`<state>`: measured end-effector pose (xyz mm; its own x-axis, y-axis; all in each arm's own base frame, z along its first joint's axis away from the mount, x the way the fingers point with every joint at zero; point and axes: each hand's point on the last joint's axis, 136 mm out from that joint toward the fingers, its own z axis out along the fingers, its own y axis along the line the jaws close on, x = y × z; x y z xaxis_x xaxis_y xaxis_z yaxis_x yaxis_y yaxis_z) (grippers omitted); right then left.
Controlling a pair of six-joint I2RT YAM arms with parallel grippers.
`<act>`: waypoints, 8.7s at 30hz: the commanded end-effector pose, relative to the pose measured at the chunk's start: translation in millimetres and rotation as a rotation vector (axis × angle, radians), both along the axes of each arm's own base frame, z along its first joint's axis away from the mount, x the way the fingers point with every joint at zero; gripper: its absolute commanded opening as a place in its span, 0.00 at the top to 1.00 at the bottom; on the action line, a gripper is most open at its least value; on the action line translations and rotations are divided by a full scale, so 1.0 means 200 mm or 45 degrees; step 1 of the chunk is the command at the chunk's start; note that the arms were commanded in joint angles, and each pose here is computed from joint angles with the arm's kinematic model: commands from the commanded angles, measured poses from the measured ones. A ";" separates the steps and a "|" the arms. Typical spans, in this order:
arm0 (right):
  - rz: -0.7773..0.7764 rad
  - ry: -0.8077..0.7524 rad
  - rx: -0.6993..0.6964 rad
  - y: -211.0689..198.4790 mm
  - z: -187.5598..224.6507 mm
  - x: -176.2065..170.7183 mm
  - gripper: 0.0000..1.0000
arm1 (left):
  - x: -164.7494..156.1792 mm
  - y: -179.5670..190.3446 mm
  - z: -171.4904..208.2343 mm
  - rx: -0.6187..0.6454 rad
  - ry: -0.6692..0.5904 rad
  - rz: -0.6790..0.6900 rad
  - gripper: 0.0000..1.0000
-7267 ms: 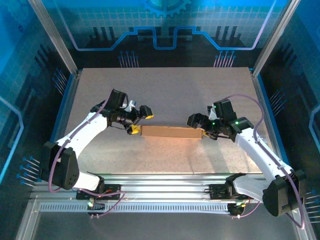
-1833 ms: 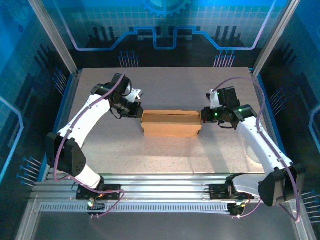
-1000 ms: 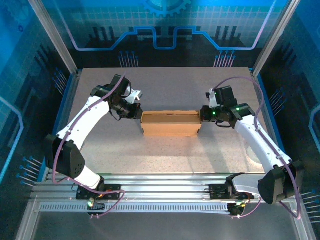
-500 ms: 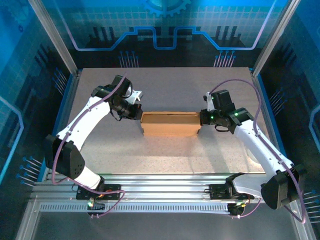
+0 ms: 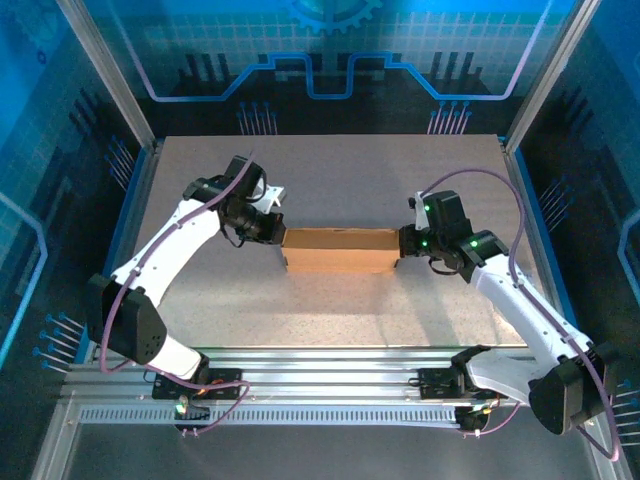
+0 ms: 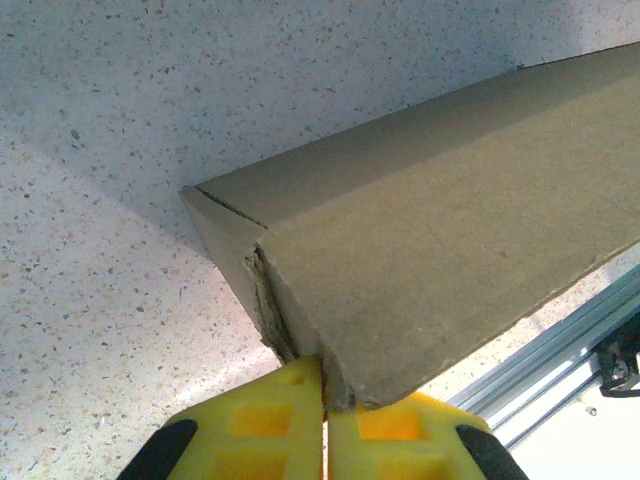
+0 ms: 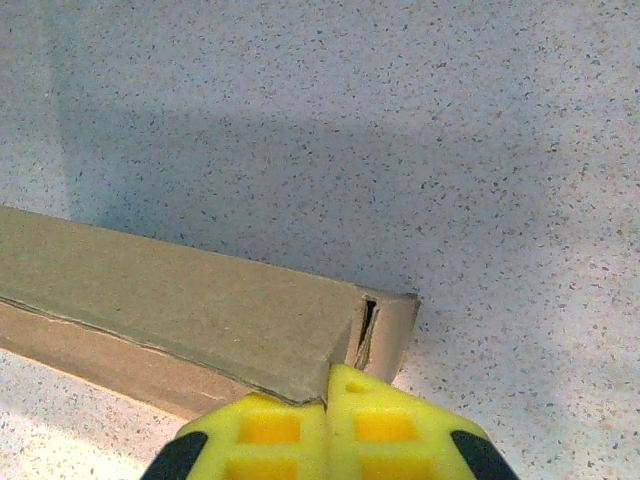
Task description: Fold the paper box
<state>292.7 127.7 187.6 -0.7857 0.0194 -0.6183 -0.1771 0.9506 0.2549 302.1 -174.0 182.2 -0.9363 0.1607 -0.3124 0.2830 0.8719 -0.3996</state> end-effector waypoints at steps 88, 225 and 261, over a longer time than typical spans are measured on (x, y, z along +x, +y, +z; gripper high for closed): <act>0.136 0.274 0.365 0.08 -0.13 -0.07 0.83 | 0.00 -0.07 -0.02 -0.313 0.081 0.120 0.68; 1.234 0.301 -0.541 0.80 -0.30 -0.03 0.35 | -0.58 -0.02 0.37 -0.619 -0.498 -0.112 0.01; 0.275 0.172 0.564 0.79 0.00 0.13 0.52 | -0.58 -0.03 0.35 -0.633 -0.471 -0.119 0.01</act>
